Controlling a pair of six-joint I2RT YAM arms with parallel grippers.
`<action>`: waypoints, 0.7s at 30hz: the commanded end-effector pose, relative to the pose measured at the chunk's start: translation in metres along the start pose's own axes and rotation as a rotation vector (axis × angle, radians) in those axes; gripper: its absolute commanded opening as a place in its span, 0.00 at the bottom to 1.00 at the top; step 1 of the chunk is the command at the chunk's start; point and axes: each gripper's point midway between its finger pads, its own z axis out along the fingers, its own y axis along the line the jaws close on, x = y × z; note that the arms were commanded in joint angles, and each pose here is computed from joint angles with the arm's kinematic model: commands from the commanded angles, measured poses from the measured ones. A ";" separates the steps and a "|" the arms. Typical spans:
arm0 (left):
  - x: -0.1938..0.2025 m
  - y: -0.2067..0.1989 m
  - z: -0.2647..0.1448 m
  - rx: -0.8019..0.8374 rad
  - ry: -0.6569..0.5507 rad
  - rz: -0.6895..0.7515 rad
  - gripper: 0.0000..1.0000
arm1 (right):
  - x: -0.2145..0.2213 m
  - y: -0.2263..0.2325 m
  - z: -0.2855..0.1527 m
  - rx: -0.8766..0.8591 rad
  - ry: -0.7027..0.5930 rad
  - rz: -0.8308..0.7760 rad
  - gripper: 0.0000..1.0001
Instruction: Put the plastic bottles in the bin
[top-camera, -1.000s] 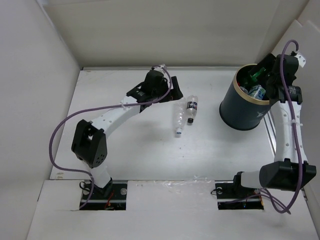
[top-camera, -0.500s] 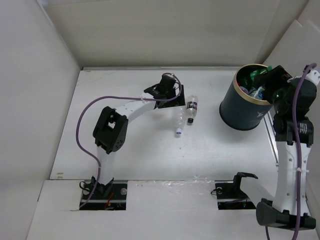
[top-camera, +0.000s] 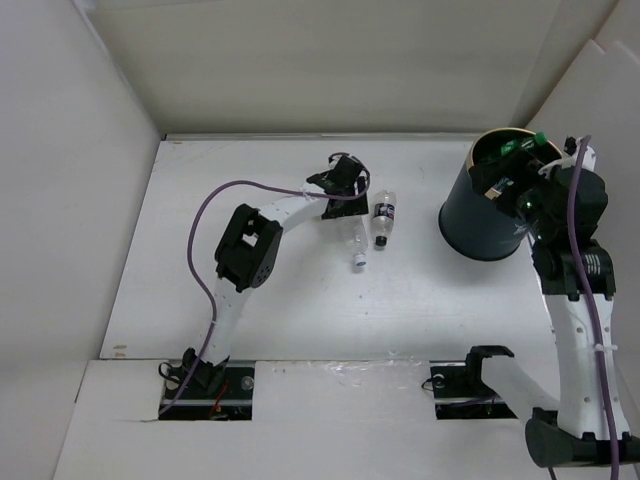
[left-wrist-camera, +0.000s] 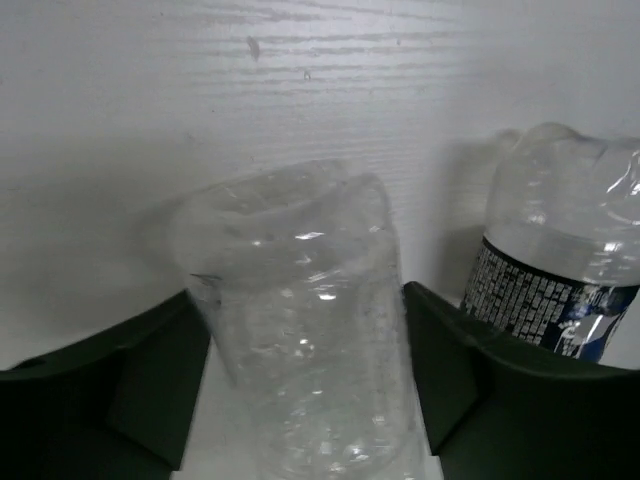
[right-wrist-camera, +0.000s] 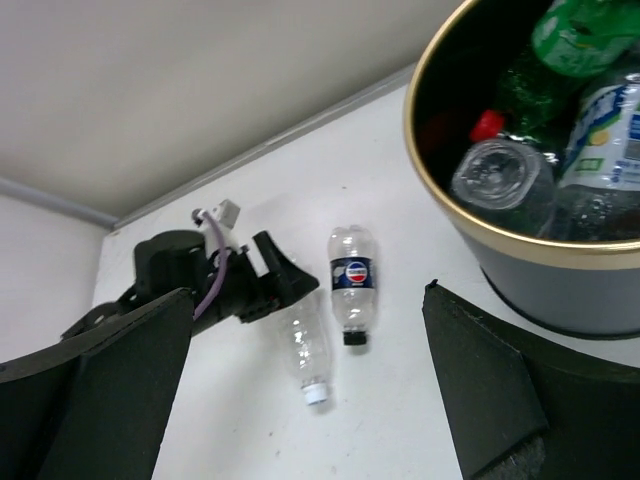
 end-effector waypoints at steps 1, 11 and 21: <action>0.001 0.018 0.002 -0.114 -0.001 -0.001 0.71 | -0.013 0.026 -0.017 -0.100 -0.051 -0.026 1.00; -0.036 0.034 -0.087 -0.076 -0.182 -0.119 0.00 | 0.076 0.099 -0.012 -0.521 0.179 -0.157 1.00; -0.049 -0.045 -0.251 0.573 -0.336 0.002 0.00 | 0.170 0.175 -0.014 -0.869 0.408 -0.195 1.00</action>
